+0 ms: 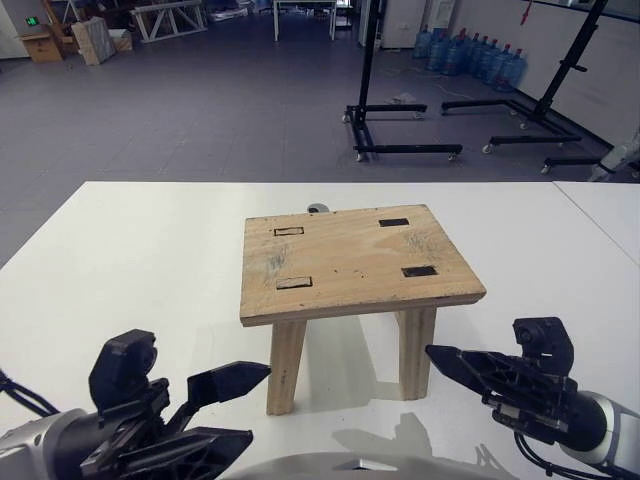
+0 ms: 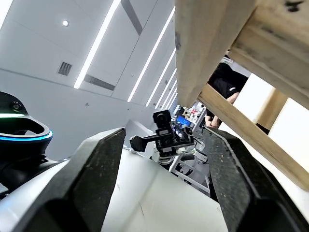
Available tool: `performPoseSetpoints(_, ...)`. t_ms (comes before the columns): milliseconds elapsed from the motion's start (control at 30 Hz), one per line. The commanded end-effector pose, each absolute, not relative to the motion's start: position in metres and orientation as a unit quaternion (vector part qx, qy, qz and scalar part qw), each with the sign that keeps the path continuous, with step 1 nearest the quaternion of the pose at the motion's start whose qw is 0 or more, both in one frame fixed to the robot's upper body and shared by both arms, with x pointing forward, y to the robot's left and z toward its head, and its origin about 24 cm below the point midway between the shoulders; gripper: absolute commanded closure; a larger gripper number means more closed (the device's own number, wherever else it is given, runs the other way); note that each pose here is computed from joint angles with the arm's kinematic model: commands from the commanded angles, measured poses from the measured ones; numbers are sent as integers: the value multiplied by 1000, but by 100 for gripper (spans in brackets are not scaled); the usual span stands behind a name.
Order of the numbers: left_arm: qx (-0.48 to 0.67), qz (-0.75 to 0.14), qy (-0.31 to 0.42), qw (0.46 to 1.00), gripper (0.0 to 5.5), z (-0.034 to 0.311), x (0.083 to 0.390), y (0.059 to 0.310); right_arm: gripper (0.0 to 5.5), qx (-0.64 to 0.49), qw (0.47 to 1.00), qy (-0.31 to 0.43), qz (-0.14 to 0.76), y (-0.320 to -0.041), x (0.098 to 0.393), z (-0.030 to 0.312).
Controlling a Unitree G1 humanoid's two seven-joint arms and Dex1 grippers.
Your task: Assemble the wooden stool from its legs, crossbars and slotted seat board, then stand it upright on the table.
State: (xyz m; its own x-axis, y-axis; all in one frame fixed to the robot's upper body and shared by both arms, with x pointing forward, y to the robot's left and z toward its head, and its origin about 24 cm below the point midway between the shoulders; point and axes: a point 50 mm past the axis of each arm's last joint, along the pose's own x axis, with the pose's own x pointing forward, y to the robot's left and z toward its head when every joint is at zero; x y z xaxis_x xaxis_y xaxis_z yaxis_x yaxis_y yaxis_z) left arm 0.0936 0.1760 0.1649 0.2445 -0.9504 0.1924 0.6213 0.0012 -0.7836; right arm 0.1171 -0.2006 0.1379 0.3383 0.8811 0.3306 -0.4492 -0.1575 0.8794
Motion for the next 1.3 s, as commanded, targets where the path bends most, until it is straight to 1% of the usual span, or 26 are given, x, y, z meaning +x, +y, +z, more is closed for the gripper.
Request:
performPoseSetpoints(33,-415,-559,224,682,13,144,122,174,260,520,621,220,544,-197,135,132)
performPoseSetpoints(100,-412,-551,235,686,13,128,140,170,260,500,636,226,542,-198,147,124)
performPoseSetpoints(167,-413,-546,227,693,13,122,155,167,260,479,657,223,538,-200,160,118)
performPoseSetpoints(300,-398,-561,212,694,13,122,178,157,260,434,690,217,537,-203,180,107)
performPoseSetpoints(367,-387,-555,205,707,13,121,189,153,260,411,704,211,540,-202,191,102)
performPoseSetpoints(433,-382,-544,200,719,13,121,202,145,260,402,706,214,542,-202,198,96)
performPoseSetpoints(500,-366,-553,199,722,13,121,207,138,260,384,714,215,544,-201,208,90)
performPoseSetpoints(567,-354,-541,197,737,13,117,219,134,260,369,726,204,544,-201,219,86)
performPoseSetpoints(633,-346,-521,200,754,13,110,234,127,260,343,725,218,556,-202,224,79)
performPoseSetpoints(700,-327,-520,202,763,13,107,244,120,260,312,737,228,555,-206,235,68)
performPoseSetpoints(767,-309,-518,200,772,13,107,254,118,260,294,752,220,547,-208,250,64)
performPoseSetpoints(900,-272,-518,193,788,13,105,273,119,260,251,772,223,540,-214,269,52)
performPoseSetpoints(1033,-251,-506,183,804,13,102,291,116,260,234,785,198,538,-210,291,52)
performPoseSetpoints(1167,-244,-502,186,809,13,92,300,111,260,200,794,179,545,-201,301,51)
performPoseSetpoints(1300,-243,-490,179,818,13,85,307,105,260,147,842,126,503,-202,315,50)
